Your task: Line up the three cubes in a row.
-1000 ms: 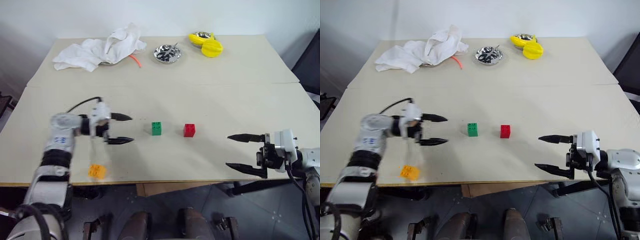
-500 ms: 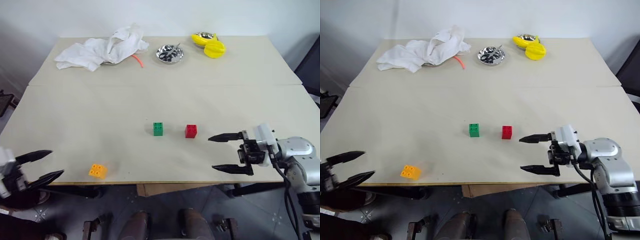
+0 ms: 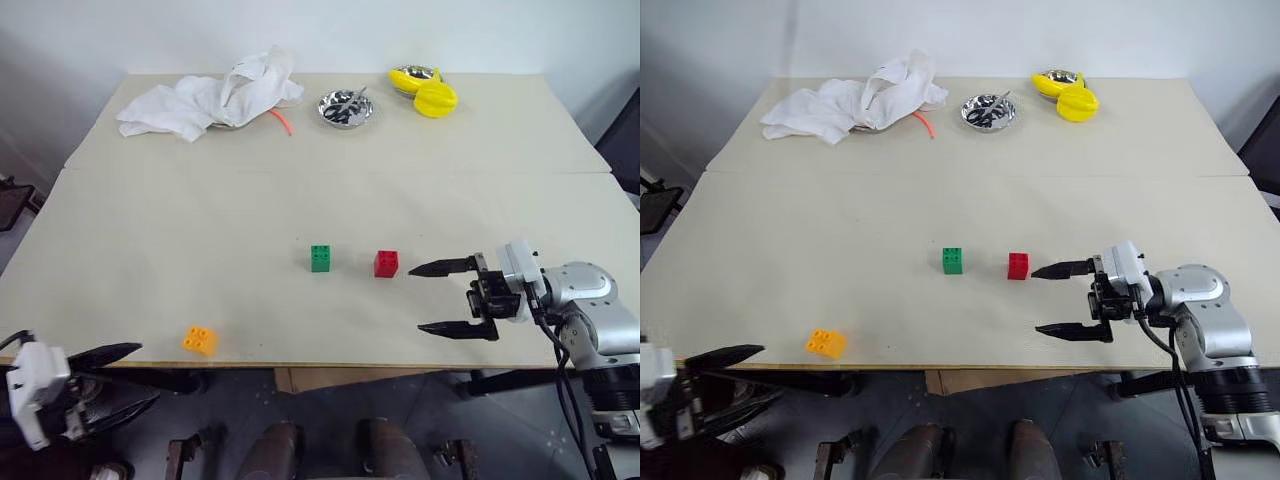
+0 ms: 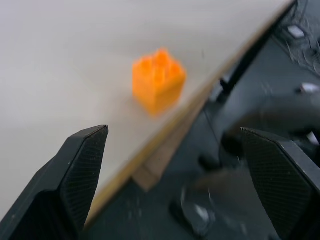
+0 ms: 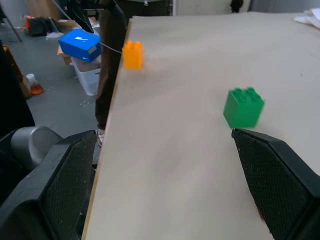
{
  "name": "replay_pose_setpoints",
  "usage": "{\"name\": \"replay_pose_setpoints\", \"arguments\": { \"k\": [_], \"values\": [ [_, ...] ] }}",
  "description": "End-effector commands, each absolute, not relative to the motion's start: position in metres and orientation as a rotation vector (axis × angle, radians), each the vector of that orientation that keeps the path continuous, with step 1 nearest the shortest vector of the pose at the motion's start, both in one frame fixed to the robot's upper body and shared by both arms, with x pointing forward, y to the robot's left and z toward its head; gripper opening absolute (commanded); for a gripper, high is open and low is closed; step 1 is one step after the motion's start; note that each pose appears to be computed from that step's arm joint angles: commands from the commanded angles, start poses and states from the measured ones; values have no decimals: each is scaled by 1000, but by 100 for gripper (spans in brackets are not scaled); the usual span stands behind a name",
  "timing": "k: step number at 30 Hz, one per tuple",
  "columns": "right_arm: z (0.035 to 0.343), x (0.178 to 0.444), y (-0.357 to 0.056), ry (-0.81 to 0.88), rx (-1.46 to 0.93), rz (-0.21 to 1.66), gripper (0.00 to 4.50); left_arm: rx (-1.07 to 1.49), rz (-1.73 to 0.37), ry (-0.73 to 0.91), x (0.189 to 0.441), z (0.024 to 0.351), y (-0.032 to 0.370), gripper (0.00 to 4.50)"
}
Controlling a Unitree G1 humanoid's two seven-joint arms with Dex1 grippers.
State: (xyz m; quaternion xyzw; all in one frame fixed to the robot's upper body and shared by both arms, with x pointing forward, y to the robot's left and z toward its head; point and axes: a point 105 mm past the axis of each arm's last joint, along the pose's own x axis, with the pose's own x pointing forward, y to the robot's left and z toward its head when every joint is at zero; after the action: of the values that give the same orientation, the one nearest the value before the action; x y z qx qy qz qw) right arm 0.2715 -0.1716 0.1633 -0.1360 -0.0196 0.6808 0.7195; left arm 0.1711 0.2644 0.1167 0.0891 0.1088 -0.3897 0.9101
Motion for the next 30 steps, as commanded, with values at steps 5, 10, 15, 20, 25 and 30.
{"name": "replay_pose_setpoints", "arguments": {
  "k": [5,10,15,20,25,30],
  "values": [
    [163,258,-180,-37,-325,1542,450,23,-545,209,188,109,223,446],
    [162,257,-179,-42,-323,1531,450,1,-404,243,197,99,225,446],
    [163,258,-180,-50,-327,1519,450,-13,-391,266,200,90,219,387],
    [162,258,-180,-51,-328,1513,450,-20,-404,287,206,81,214,233],
    [162,257,-184,-51,-331,1485,450,-2,-467,267,211,84,210,151],
    [161,256,-191,-44,-336,1444,450,122,-771,197,230,109,204,151]
  ]
}}
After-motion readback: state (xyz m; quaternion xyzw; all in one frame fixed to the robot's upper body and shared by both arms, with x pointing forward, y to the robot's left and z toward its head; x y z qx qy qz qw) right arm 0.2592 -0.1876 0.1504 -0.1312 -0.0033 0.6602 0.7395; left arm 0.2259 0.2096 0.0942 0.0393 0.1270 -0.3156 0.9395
